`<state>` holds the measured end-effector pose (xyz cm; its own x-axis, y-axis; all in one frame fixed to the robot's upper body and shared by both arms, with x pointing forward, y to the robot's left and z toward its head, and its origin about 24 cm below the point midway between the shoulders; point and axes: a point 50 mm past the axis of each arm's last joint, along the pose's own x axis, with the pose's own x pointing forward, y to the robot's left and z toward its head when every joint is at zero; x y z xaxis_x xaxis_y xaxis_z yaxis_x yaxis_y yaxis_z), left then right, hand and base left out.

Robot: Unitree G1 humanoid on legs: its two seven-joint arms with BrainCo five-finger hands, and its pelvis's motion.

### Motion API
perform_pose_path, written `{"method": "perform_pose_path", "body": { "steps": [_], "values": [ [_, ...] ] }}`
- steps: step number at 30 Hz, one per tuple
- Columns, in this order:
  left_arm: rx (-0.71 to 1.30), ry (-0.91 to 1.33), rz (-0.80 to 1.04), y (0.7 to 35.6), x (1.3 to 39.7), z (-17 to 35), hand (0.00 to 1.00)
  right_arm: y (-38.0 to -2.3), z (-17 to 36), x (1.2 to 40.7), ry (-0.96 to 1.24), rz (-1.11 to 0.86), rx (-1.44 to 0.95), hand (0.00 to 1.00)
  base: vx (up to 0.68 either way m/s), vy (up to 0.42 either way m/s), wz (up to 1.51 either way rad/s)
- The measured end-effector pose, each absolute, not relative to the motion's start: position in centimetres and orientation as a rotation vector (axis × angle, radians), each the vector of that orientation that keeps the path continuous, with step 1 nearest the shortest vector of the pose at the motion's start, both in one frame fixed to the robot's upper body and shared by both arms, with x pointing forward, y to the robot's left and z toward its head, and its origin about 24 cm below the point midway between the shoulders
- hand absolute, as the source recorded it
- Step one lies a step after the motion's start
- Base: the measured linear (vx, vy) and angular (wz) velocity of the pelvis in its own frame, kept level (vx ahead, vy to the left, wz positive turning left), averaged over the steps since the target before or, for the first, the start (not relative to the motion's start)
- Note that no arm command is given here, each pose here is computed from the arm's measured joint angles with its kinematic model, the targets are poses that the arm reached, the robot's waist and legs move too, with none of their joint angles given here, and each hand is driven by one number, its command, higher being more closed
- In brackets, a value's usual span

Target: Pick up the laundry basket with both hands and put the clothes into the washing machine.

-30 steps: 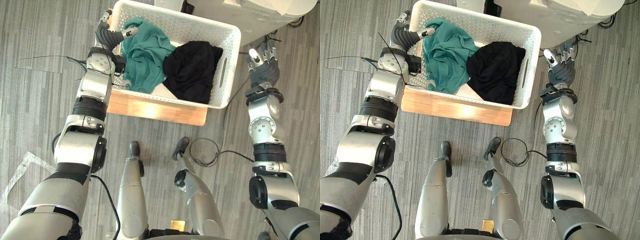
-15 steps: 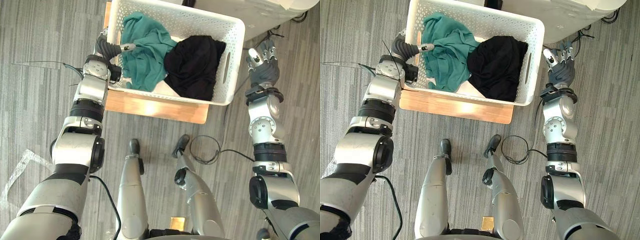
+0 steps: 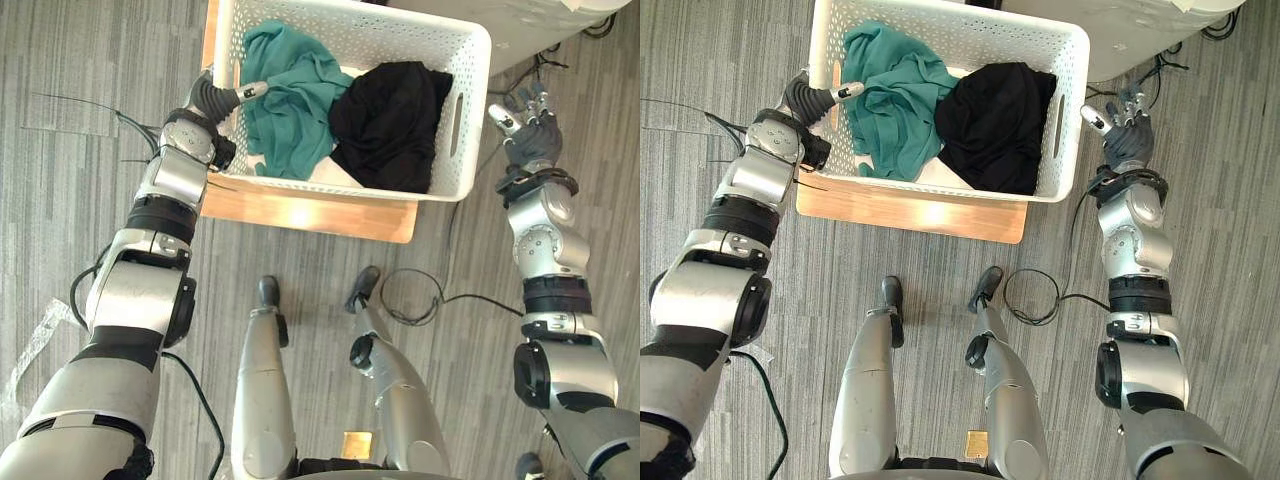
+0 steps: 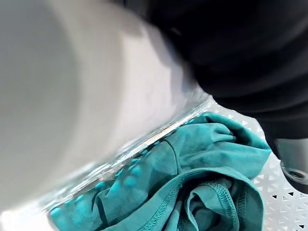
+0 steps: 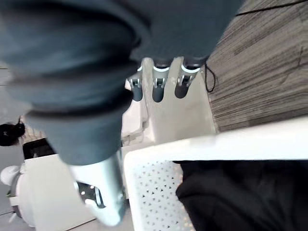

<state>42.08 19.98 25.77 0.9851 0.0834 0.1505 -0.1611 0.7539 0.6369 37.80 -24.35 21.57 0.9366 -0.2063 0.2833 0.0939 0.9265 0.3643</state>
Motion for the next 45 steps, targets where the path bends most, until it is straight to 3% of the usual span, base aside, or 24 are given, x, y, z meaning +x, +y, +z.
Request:
{"method": "perform_pose_path", "body": {
  "steps": [6, 21, 22, 23, 29, 38, 45],
  "values": [
    [0.694, -0.115, 0.131, 19.8, 42.2, 25.9, 0.0, -23.6, 20.8, 39.7, -0.197, -0.139, 0.354, 0.0, 0.0, 0.0, 0.0],
    [0.642, -0.126, 0.142, 19.7, 42.4, 27.0, 0.0, -20.6, 22.2, 42.2, -0.04, -0.041, 0.099, 0.0, 0.0, 0.0, -0.01],
    [0.644, -0.127, 0.148, 20.0, 42.4, 27.1, 1.0, -20.4, 22.3, 42.2, -0.039, -0.037, 0.086, 0.0, 0.0, 0.0, 0.0],
    [0.647, -0.127, 0.151, 20.1, 42.4, 27.1, 1.0, -20.3, 22.5, 42.3, -0.038, -0.035, 0.065, 1.0, 0.0, 0.0, 0.0],
    [0.686, -0.145, 0.172, 19.8, 42.4, 27.4, 1.0, -20.3, 22.9, 42.4, -0.034, -0.06, -0.075, 1.0, 0.0, 0.006, 0.01],
    [0.661, -0.288, 0.258, 19.4, 40.9, 26.8, 1.0, -21.2, 23.1, 40.7, -0.178, -0.198, 0.022, 1.0, 0.02, 0.011, 0.04],
    [0.297, -0.352, 0.245, 18.4, 36.0, 20.2, 1.0, -22.1, 23.3, 33.4, -0.469, -0.347, -0.089, 1.0, 0.09, 0.059, 0.01]
  ]
}}
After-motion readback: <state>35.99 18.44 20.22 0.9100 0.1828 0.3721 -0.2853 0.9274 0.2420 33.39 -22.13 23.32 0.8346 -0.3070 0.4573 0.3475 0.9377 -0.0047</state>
